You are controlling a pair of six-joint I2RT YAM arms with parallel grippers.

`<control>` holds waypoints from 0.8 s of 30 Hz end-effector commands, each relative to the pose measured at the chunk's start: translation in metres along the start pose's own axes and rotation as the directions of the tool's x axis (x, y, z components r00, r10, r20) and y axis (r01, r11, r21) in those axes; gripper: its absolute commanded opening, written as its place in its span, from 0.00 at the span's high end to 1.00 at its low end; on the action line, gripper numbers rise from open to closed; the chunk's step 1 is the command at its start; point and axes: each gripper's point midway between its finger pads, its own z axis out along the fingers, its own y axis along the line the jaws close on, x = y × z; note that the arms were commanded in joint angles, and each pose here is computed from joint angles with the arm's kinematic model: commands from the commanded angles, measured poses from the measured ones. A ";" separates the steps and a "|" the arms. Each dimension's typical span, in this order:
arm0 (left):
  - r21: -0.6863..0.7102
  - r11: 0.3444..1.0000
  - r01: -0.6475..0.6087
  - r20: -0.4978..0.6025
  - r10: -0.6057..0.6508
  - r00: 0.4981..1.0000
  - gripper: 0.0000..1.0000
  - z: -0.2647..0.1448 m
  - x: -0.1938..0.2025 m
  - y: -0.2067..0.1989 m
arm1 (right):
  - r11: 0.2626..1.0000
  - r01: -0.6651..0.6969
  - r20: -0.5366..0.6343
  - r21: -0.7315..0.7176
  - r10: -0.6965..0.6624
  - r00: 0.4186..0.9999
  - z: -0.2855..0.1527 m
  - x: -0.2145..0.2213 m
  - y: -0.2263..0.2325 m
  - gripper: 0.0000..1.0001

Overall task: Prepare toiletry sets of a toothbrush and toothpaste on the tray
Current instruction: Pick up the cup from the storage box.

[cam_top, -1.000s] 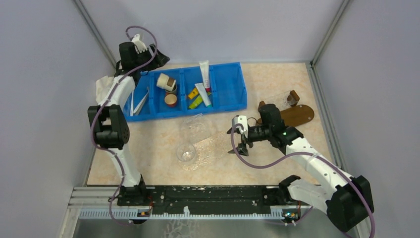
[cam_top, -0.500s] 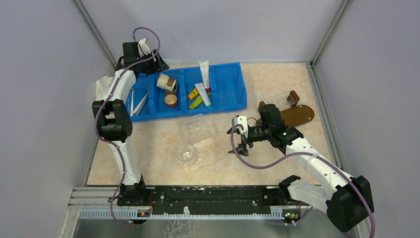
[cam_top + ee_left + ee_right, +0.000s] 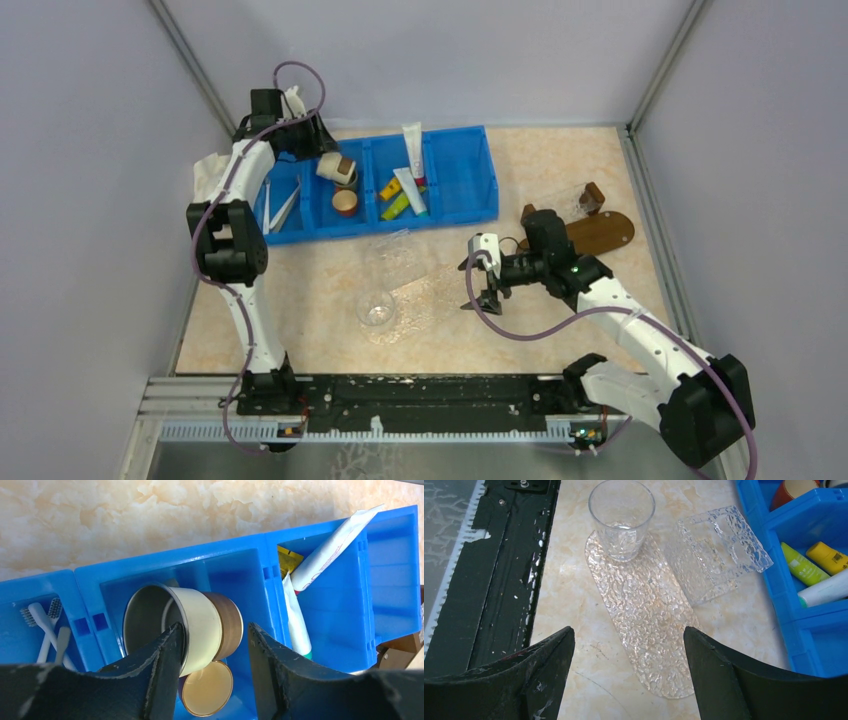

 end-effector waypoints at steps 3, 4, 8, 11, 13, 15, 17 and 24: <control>0.055 0.998 0.012 -0.041 -0.010 0.999 0.54 -0.001 0.008 -0.005 | 0.997 0.077 0.052 0.023 -0.078 0.996 -0.007 -0.029 -0.010 0.20; 0.057 0.998 0.016 -0.044 -0.013 0.999 0.57 0.000 0.010 -0.005 | 0.997 0.078 0.053 0.023 -0.079 0.995 -0.007 -0.029 -0.010 0.20; 0.070 0.997 0.029 -0.065 -0.025 0.998 0.62 0.003 0.018 -0.005 | 0.997 0.078 0.052 0.024 -0.080 0.995 -0.007 -0.029 -0.010 0.20; 0.089 0.995 0.041 -0.076 -0.034 0.997 0.69 0.004 0.021 -0.008 | 0.996 0.081 0.055 0.024 -0.083 0.995 -0.008 -0.030 -0.010 0.20; 0.106 0.993 0.046 -0.074 -0.038 0.997 0.77 0.003 0.020 -0.012 | 0.997 0.080 0.054 0.023 -0.081 0.995 -0.008 -0.030 -0.010 0.20; 0.124 0.991 0.047 -0.071 -0.038 0.997 0.86 0.001 0.020 -0.015 | 0.996 0.081 0.055 0.025 -0.082 0.995 -0.008 -0.030 -0.010 0.20; 0.138 0.990 0.040 -0.066 -0.031 0.997 0.99 -0.003 0.018 -0.020 | 0.996 0.081 0.055 0.025 -0.082 0.995 -0.008 -0.030 -0.010 0.20; 0.162 0.987 -0.015 0.044 0.008 0.999 1.00 -0.041 -0.011 -0.045 | 0.996 0.084 0.060 0.025 -0.085 0.995 -0.009 -0.033 -0.009 0.20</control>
